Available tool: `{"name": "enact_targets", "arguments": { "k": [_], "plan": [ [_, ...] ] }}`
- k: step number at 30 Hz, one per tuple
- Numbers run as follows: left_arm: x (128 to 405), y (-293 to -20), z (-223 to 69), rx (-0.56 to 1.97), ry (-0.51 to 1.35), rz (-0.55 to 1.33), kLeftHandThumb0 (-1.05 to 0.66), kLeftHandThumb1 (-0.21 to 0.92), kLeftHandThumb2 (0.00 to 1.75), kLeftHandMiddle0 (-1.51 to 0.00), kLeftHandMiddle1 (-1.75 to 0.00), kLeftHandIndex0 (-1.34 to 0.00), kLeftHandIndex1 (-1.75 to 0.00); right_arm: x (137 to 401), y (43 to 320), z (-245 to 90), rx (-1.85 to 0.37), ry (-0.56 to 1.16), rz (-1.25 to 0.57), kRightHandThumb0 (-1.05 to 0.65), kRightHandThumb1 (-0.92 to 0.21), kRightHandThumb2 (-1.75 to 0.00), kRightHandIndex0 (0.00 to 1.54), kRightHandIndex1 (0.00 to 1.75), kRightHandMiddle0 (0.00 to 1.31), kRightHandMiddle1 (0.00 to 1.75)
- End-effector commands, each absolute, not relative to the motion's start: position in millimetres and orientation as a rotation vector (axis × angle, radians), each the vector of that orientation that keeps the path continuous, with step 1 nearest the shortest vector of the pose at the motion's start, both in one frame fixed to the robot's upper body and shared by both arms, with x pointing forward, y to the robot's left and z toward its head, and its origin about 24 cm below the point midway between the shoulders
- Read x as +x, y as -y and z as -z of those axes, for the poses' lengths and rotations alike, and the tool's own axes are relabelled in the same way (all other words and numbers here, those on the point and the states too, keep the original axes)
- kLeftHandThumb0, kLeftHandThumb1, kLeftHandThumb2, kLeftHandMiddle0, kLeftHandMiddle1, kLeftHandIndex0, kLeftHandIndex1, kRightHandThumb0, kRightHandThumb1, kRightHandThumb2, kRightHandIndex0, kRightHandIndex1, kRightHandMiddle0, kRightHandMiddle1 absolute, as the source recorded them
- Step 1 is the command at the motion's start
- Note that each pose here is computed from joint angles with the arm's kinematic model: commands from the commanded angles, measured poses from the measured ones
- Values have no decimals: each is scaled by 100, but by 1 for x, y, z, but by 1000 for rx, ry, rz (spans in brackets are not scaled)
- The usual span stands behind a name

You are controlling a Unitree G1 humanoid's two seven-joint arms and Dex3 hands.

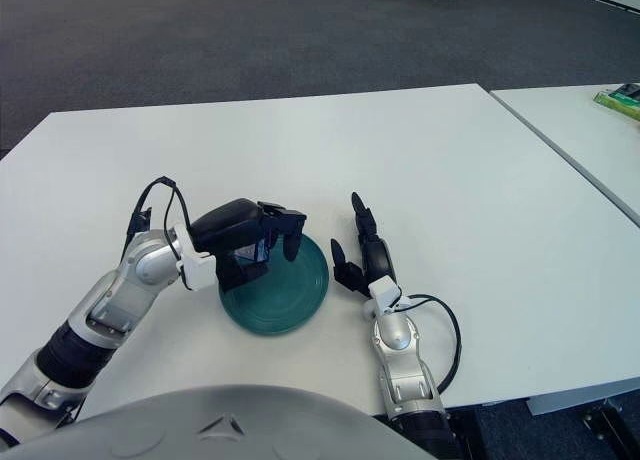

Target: Put the gum into the plate.

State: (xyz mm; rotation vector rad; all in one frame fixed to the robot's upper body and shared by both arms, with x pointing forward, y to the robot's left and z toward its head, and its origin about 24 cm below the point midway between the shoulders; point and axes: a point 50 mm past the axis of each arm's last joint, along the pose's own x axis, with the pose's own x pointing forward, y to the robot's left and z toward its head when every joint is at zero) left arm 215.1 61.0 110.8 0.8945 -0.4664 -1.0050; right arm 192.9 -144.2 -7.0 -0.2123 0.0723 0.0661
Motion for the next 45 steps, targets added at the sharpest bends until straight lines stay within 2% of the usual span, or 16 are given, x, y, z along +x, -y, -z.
{"name": "enact_targets", "arguments": {
  "k": [1, 13, 15, 16, 18, 19, 20, 21, 22, 24, 26, 28, 30, 33, 37, 45],
  "plan": [
    [216, -58, -111, 937, 488, 1016, 0, 6, 162, -78, -173, -60, -175, 165, 147, 46, -226, -332, -85, -93, -92, -75, 6, 0, 2, 9],
    [209, -50, -103, 870, 482, 1054, 0, 3, 163, -80, -175, -65, -170, 166, 149, 47, -235, -334, -76, -92, -92, -72, 4, 0, 0, 10],
    [209, -49, -102, 844, 466, 1074, -1, 9, 152, -77, -175, -66, -157, 167, 151, 47, -254, -334, -73, -91, -92, -72, 4, 0, 0, 10],
    [209, -49, -100, 827, 451, 1086, -9, 17, 141, -72, -175, -64, -158, 166, 153, 47, -272, -332, -73, -91, -92, -72, 4, 0, 1, 10],
    [209, -49, -97, 802, 427, 1109, -28, 44, 105, -48, -175, -54, -159, 165, 154, 42, -297, -319, -78, -90, -92, -73, 4, 0, 1, 11],
    [209, -49, -97, 796, 420, 1118, -40, 51, 93, -41, -168, -46, -160, 164, 154, 40, -303, -311, -81, -90, -92, -73, 4, 0, 1, 12],
    [209, -50, -95, 795, 414, 1131, -57, 65, 68, -33, -156, -33, -162, 163, 153, 37, -296, -300, -89, -90, -92, -74, 4, 0, 1, 12],
    [209, -50, -94, 794, 410, 1139, -71, 75, 53, -27, -136, -24, -159, 162, 151, 35, -290, -294, -95, -88, -92, -74, 5, 1, 2, 13],
    [210, -51, -93, 796, 405, 1149, -76, 78, 47, -24, -129, -21, -158, 162, 149, 34, -266, -286, -100, -88, -92, -74, 6, 1, 2, 14],
    [210, -51, -92, 798, 400, 1159, -92, 86, 38, -19, -96, -12, -149, 163, 148, 33, -240, -279, -104, -83, -92, -75, 9, 1, 1, 26],
    [210, -52, -90, 795, 385, 1168, -98, 89, 37, -18, -77, -8, -141, 163, 147, 31, -209, -260, -107, -81, -92, -77, 11, 1, 0, 33],
    [210, -53, -89, 794, 375, 1172, -102, 91, 38, -16, -44, -3, -109, 163, 147, 30, -194, -244, -110, -79, -92, -80, 13, 1, 0, 40],
    [211, -53, -89, 795, 371, 1172, -103, 91, 38, -17, -30, -2, -97, 163, 147, 30, -192, -237, -115, -79, -92, -81, 14, 1, 0, 42],
    [209, -54, -88, 798, 363, 1170, -104, 92, 40, -9, -13, 0, -61, 164, 147, 29, -188, -232, -124, -82, -92, -84, 13, 0, 0, 41],
    [206, -55, -88, 796, 361, 1165, -105, 92, 42, -2, -3, 0, -29, 163, 147, 29, -179, -236, -131, -86, -92, -86, 13, 0, 0, 40],
    [204, -56, -89, 772, 387, 1141, -105, 92, 44, 0, 0, 0, -4, 164, 148, 28, -174, -234, -143, -89, -92, -87, 14, 1, 0, 41]
  ]
}}
